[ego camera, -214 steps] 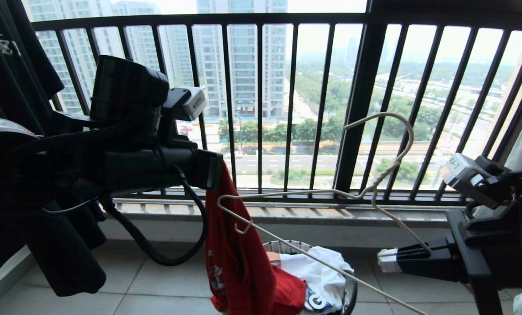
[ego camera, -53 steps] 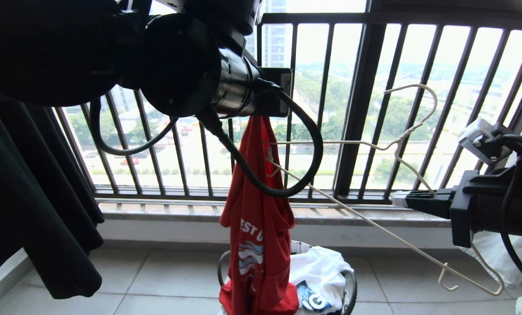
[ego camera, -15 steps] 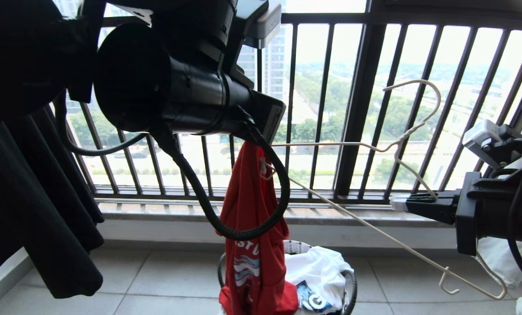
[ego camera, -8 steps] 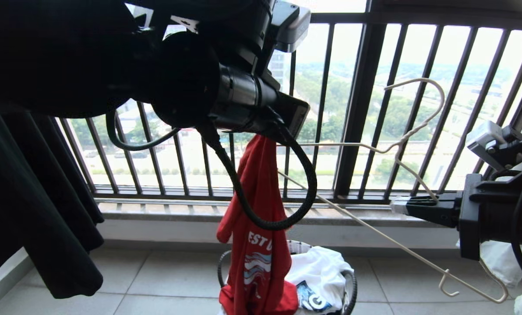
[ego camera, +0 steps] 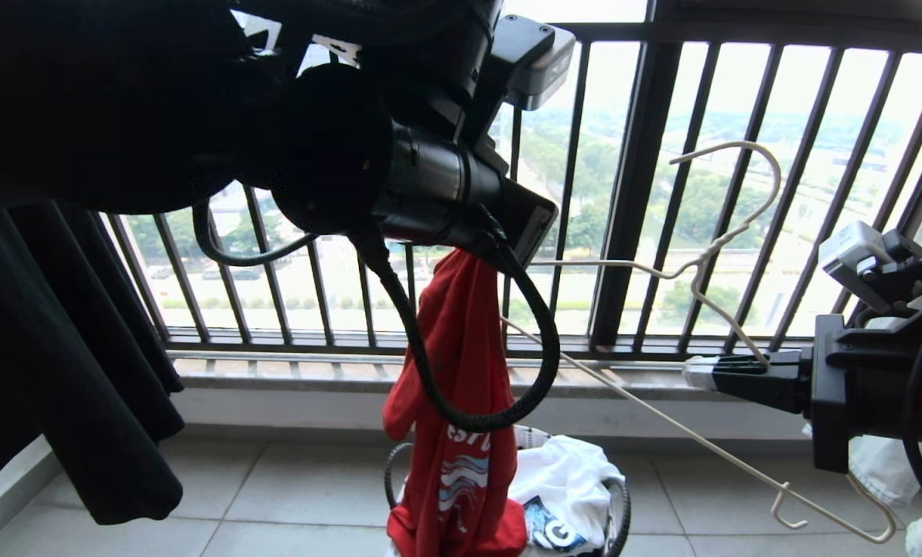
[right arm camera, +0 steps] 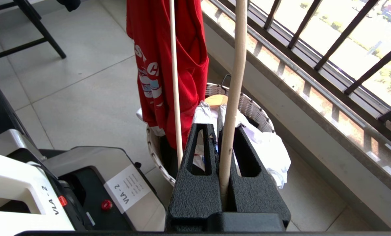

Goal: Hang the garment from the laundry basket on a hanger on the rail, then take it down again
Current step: Hang the clothes on the clothes rack

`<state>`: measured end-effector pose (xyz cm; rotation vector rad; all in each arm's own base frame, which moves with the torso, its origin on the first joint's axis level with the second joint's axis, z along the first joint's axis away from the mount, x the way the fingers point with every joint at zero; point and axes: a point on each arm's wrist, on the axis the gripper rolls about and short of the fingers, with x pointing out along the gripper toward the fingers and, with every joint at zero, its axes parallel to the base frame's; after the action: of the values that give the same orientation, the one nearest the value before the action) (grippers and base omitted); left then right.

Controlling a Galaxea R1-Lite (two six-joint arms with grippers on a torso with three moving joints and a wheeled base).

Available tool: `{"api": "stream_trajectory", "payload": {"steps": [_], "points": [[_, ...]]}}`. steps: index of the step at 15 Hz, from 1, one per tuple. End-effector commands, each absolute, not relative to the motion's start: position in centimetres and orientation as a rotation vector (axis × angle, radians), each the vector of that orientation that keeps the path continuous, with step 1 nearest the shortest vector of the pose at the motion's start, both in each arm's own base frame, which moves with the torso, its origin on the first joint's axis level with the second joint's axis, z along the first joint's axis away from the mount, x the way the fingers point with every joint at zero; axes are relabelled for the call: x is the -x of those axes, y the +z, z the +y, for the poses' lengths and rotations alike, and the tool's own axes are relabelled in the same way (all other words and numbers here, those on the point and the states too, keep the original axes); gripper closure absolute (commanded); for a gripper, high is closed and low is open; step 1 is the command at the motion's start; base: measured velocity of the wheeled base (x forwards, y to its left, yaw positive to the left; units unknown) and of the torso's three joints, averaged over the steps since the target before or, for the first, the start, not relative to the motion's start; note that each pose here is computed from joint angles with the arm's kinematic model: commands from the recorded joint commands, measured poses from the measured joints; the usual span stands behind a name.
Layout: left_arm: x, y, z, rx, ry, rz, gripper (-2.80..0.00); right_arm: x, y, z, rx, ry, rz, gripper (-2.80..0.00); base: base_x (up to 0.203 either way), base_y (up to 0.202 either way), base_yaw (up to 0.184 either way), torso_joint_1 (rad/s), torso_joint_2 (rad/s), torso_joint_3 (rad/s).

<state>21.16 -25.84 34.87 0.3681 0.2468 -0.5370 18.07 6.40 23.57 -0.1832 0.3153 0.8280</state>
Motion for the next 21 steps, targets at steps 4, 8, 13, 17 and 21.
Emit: {"api": "stream_trajectory", "payload": {"steps": [4,8,13,17,21], "points": [[-19.9,36.8,-22.7,-0.365,-0.503,0.238,0.0,-18.3,23.5,6.4,0.183,0.821,0.319,0.0,0.0,0.0,0.0,0.0,0.0,0.0],[-19.3,37.6,-20.9,-0.384,-0.472,0.249,0.0,-18.3,23.5,6.3,0.183,0.817,0.319,0.0,0.0,0.0,0.0,0.0,0.0,0.0],[-20.2,37.4,-19.1,-0.452,-0.414,0.285,0.0,-18.0,23.5,6.2,0.19,0.82,0.313,0.0,0.0,0.0,0.0,0.0,0.0,0.0],[-20.2,37.2,-18.1,-0.454,-0.528,0.341,0.0,-18.0,23.3,6.2,0.203,0.826,0.315,0.0,0.0,0.0,0.0,0.0,0.0,0.0],[-21.2,36.9,-17.7,-0.509,-0.526,0.341,0.0,-17.6,23.0,6.1,0.233,0.833,0.308,0.0,0.0,0.0,0.0,0.0,0.0,0.0]]}}
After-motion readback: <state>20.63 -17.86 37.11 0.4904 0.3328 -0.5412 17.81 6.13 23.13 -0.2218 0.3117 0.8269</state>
